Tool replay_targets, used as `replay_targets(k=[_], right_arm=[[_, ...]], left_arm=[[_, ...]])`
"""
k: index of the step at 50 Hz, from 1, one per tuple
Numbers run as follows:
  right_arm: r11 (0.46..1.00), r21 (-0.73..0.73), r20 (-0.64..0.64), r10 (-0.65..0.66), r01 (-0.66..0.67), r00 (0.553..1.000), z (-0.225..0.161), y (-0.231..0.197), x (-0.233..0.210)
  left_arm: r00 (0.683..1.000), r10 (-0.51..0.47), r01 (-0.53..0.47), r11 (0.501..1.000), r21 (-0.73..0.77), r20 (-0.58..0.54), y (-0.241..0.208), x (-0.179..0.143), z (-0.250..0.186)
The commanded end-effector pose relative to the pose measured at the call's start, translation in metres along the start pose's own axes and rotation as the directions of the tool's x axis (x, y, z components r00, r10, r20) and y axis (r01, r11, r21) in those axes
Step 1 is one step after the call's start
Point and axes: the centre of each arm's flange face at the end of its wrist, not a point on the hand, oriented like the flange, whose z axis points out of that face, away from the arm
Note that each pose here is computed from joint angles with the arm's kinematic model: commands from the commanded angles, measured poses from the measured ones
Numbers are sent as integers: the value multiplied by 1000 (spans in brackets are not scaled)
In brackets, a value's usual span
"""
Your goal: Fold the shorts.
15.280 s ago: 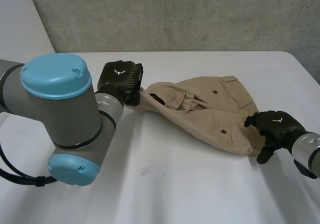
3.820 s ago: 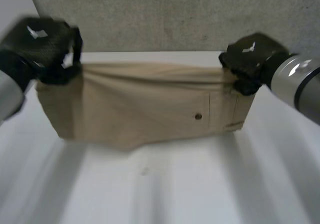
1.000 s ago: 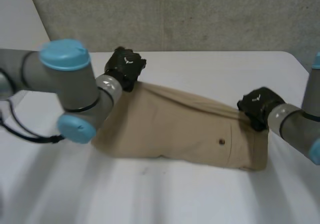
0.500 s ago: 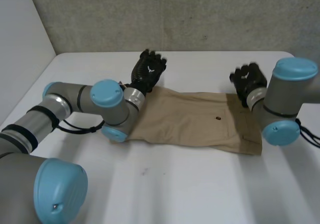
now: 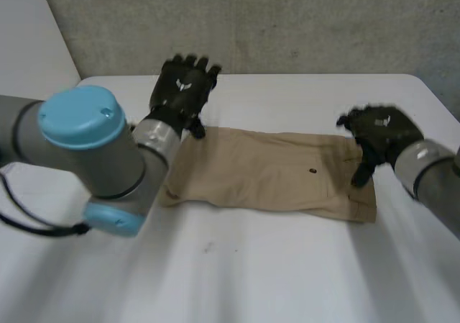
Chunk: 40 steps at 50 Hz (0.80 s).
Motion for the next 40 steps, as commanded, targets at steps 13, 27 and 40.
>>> replay_targets(k=[13,27,40], right_arm=[[991,-122,22,53,-50,998,22,88,-5],[995,-91,-104,41,-51,994,29,79,46],[971,-12,-42,-240,240,970,32,-2,45]], left_arm=[[957,-283,280,868,-411,55,42,-27,-75],[958,-281,285,891,-352,66,26,-33,-89],[956,-274,294,903,-312,106,12,-49,-107]])
